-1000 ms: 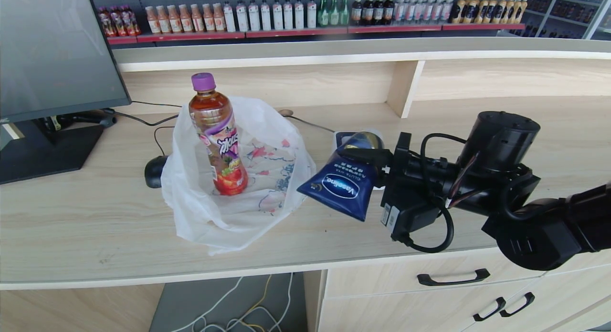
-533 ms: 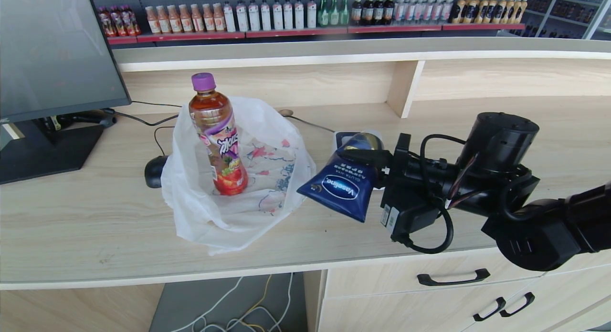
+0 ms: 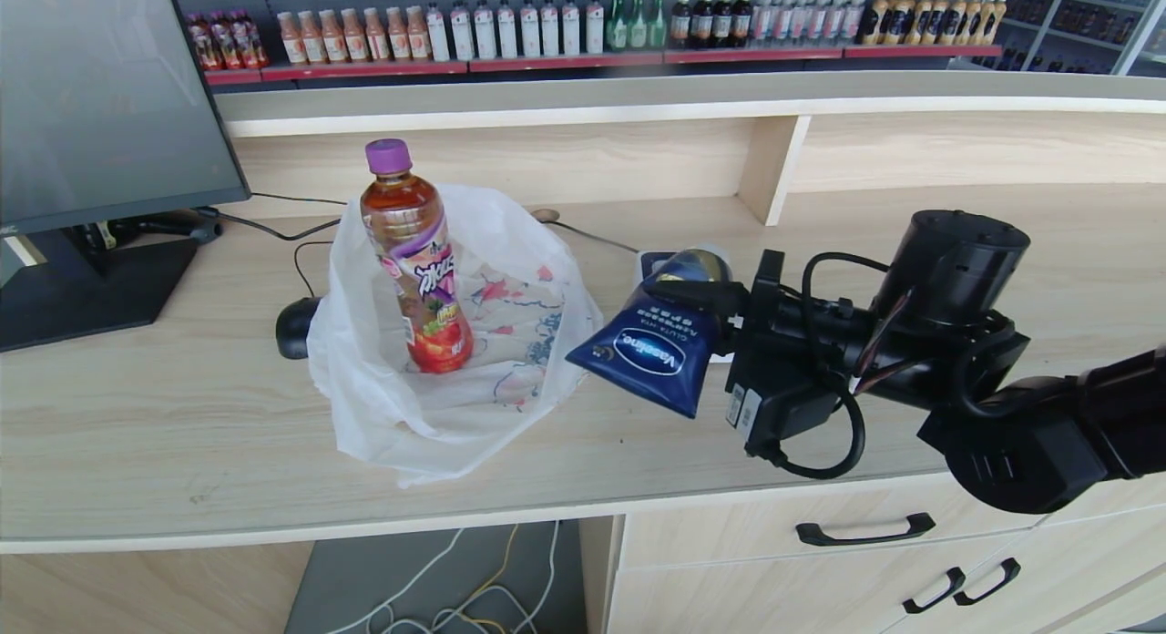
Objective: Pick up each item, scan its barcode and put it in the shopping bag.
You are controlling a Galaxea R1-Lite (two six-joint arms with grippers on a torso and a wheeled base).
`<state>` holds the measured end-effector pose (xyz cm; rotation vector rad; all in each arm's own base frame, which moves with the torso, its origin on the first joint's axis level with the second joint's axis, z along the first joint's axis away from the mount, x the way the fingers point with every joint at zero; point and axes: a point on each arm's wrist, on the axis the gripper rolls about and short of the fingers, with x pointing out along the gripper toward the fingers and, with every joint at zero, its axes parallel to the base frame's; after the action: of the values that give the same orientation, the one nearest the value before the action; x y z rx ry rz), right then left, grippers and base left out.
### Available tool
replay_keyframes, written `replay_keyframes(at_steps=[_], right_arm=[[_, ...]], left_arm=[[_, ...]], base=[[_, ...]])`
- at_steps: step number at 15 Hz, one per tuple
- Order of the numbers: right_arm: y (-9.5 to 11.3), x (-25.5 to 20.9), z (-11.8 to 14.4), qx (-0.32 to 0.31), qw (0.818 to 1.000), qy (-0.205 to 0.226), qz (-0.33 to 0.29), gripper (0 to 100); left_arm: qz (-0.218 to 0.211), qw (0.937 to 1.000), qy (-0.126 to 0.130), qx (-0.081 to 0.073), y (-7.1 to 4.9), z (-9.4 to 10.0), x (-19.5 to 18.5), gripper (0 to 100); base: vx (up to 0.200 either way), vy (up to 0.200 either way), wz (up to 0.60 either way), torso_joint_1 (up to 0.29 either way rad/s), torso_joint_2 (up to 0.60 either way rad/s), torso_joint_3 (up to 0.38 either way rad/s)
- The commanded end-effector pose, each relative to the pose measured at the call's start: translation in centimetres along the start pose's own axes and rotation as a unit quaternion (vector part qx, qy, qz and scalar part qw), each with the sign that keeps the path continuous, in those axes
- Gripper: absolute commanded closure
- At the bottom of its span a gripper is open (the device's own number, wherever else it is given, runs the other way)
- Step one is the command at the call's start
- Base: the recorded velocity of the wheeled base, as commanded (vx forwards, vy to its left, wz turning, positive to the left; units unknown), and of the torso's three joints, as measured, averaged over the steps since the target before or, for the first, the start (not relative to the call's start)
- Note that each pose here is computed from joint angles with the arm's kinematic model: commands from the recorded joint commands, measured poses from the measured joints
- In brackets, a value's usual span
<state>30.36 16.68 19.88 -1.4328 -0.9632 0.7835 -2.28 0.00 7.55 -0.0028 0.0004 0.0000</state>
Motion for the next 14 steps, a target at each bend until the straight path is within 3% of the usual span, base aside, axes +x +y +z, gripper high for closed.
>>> replay_keyframes(at_steps=[1, 7, 14], right_arm=[[-0.7, 0.2, 0.2, -0.001, 1.000, -0.005, -0.009, 100], [-1.9, 0.0, 0.8, 0.032, 0.999, -0.011, -0.024, 100], [-7.2, -1.9, 2.2, 0.126, 0.983, -0.030, -0.129, 100]], left_arm=[[0.000, 1.0000, 0.000, 0.000, 0.0, 0.0, 0.0, 0], [0.000, 1.0000, 0.000, 0.000, 0.0, 0.0, 0.0, 0], [0.000, 1.0000, 0.000, 0.000, 0.0, 0.0, 0.0, 0]], base=[[0.000, 0.000, 0.00, 0.000, 0.00, 0.000], [0.000, 0.000, 0.00, 0.000, 0.00, 0.000], [0.000, 0.000, 0.00, 0.000, 0.00, 0.000]])
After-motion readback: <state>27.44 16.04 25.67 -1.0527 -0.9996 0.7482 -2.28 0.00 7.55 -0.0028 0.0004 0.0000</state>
